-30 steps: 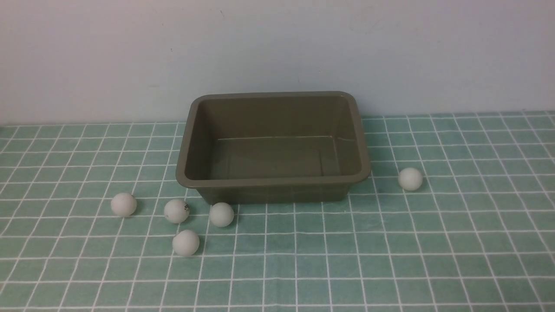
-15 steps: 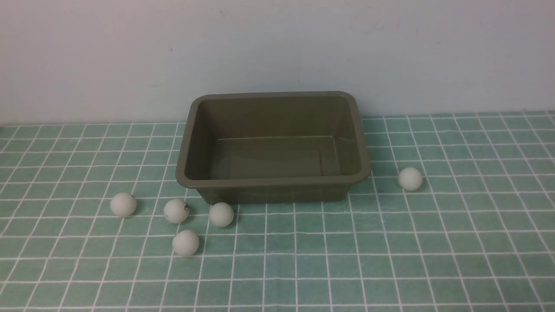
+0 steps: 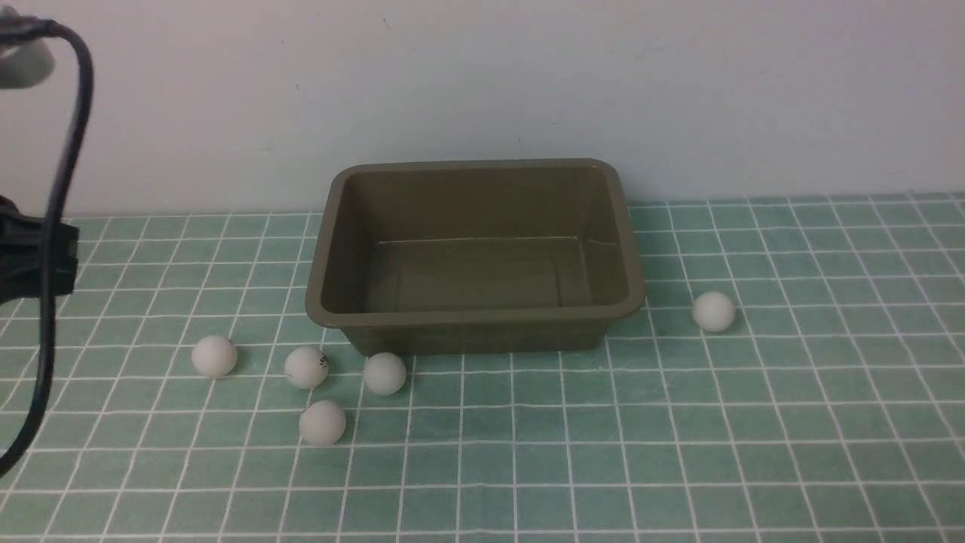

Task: Put the table tennis balls in the box on the green coffee tablecloth.
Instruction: 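Reach for and grasp a ping pong ball on the table beside the basket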

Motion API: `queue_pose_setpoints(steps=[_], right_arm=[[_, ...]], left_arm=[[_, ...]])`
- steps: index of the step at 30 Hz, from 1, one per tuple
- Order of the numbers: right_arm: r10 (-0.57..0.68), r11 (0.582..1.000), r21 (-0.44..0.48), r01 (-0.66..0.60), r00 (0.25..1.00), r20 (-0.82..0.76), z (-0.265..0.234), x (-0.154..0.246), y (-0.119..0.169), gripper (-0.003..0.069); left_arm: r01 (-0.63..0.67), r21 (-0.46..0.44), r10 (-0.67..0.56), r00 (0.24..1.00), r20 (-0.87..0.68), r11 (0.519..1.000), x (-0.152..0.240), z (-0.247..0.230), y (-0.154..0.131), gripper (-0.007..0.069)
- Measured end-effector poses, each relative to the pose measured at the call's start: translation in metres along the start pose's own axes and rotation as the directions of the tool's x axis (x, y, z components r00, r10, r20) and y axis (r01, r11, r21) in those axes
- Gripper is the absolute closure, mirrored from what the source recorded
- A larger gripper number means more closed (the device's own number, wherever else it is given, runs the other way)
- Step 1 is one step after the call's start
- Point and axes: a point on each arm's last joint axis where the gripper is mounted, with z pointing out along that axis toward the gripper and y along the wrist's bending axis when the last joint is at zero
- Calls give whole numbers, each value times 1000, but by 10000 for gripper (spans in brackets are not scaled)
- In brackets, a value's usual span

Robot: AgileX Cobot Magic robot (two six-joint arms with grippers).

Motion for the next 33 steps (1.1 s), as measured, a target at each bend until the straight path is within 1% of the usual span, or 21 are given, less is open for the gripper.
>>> queue_pose_setpoints(steps=[2, 5, 7, 10, 12, 15, 17, 19, 21, 24, 27, 33], right_arm=[[0, 1000, 0, 0, 1000, 0, 0, 0, 0, 669], [-1, 1000, 0, 1, 1000, 0, 0, 0, 0, 669], [-1, 1000, 0, 1, 1000, 0, 0, 0, 0, 669], [-1, 1000, 0, 1, 1000, 0, 0, 0, 0, 669], [-1, 1000, 0, 1, 1000, 0, 0, 0, 0, 669], [-1, 1000, 0, 1, 1000, 0, 0, 0, 0, 669], [-1, 1000, 0, 1, 1000, 0, 0, 0, 0, 669], [-1, 1000, 0, 1, 1000, 0, 0, 0, 0, 669], [-1, 1000, 0, 1, 1000, 0, 0, 0, 0, 669], [-1, 1000, 0, 1, 1000, 0, 0, 0, 0, 669], [-1, 1000, 0, 1, 1000, 0, 0, 0, 0, 669], [-1, 1000, 0, 1, 1000, 0, 0, 0, 0, 669]], left_arm=[[10, -11, -10, 1000, -1, 1000, -8, 24, 7, 607], [4, -17, -5, 1000, -20, 1000, -12, 45, 12, 584], [-2, -18, 1, 999, -41, 1000, -14, 61, 16, 557], [-21, -11, 20, 997, -77, 1000, -18, 83, 20, 462], [-56, 2, 55, 994, -91, 998, -23, 93, 18, 378], [-102, 26, 104, 990, -93, 994, -33, 105, 8, 244], [-131, 39, 134, 987, -87, 991, -40, 111, 0, 170], [-160, 43, 163, 983, -82, 986, -48, 121, -7, 112], [-184, 35, 187, 978, -92, 982, -54, 131, -8, 70], [-187, 13, 188, 975, -116, 982, -58, 143, -5, 60], [-199, -27, 193, 968, -160, 980, -58, 156, 1, 60], [-199, -44, 184, 956, -228, 979, -51, 176, 7, 60]])
